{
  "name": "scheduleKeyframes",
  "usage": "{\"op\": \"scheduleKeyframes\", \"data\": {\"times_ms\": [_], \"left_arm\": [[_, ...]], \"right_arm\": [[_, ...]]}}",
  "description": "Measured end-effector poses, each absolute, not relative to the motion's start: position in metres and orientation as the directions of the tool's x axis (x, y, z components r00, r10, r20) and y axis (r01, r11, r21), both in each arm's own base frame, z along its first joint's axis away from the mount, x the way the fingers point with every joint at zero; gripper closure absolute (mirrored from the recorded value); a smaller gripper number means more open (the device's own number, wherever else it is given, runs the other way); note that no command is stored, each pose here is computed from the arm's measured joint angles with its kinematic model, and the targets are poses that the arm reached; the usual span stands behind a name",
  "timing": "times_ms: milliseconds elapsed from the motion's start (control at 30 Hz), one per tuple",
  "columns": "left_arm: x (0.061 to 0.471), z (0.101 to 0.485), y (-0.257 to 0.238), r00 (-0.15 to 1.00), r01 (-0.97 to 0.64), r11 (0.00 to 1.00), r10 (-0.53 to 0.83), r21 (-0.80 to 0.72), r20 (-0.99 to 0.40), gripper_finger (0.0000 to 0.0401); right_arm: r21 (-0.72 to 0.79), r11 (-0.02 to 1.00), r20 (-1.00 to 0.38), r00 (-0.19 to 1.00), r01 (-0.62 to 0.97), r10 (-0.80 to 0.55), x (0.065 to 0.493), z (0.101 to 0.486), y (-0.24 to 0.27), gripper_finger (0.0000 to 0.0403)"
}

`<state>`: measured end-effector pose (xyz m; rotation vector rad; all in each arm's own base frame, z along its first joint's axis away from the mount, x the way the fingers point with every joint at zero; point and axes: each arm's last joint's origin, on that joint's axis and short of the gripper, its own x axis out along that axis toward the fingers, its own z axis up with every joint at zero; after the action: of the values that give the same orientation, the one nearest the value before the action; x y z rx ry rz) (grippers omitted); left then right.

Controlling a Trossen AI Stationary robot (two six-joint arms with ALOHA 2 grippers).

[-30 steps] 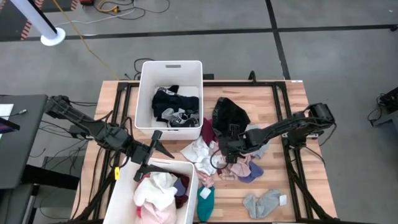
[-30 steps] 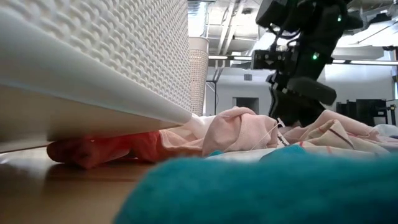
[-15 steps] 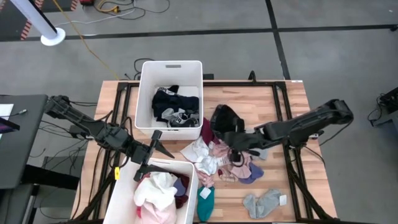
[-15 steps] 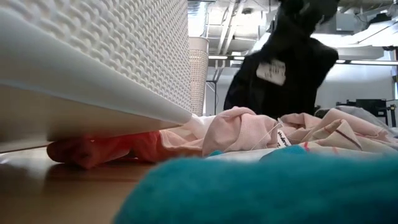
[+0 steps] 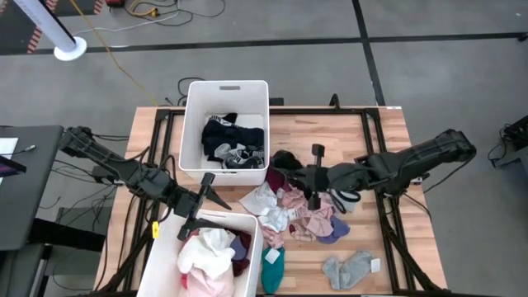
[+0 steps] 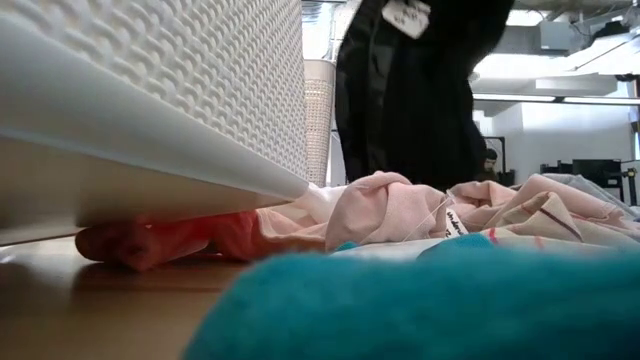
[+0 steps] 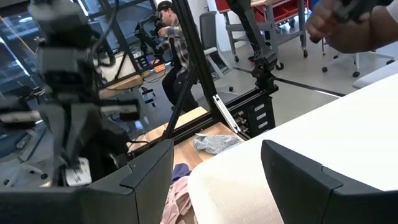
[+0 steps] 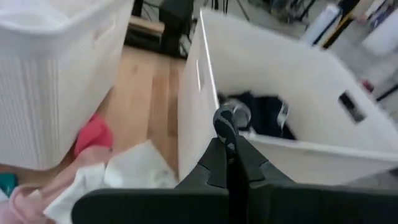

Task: Sort clothes
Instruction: Put the black underwear into the top white laundry bin

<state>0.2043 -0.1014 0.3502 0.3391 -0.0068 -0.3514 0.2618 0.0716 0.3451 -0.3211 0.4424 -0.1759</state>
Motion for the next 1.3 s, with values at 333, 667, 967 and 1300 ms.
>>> {"op": "scheduleKeyframes", "data": {"times_ms": [333,667,967,1300], "left_arm": [[0.206,0.355,-0.098,0.959,0.266,0.893,-0.283,0.363,-0.007,0.0166],[0.215,0.365,-0.076,0.980,0.134,0.928,-0.177,0.347,0.096,0.0166],[0.230,0.369,-0.056,0.979,0.007,0.943,-0.074,0.333,0.189,0.0166],[0.264,0.358,-0.053,0.961,-0.090,0.927,-0.015,0.363,0.278,0.0164]], "right_arm": [[-0.409,0.906,-0.237,0.947,0.105,-0.216,0.259,0.408,0.071,0.0397],[-0.446,0.889,-0.117,0.978,0.105,-0.174,0.251,0.448,0.069,0.0397],[-0.474,0.875,-0.029,0.991,0.101,-0.130,0.251,0.465,0.070,0.0397],[-0.482,0.872,0.070,0.996,0.088,-0.062,0.251,0.475,0.071,0.0397]]}}
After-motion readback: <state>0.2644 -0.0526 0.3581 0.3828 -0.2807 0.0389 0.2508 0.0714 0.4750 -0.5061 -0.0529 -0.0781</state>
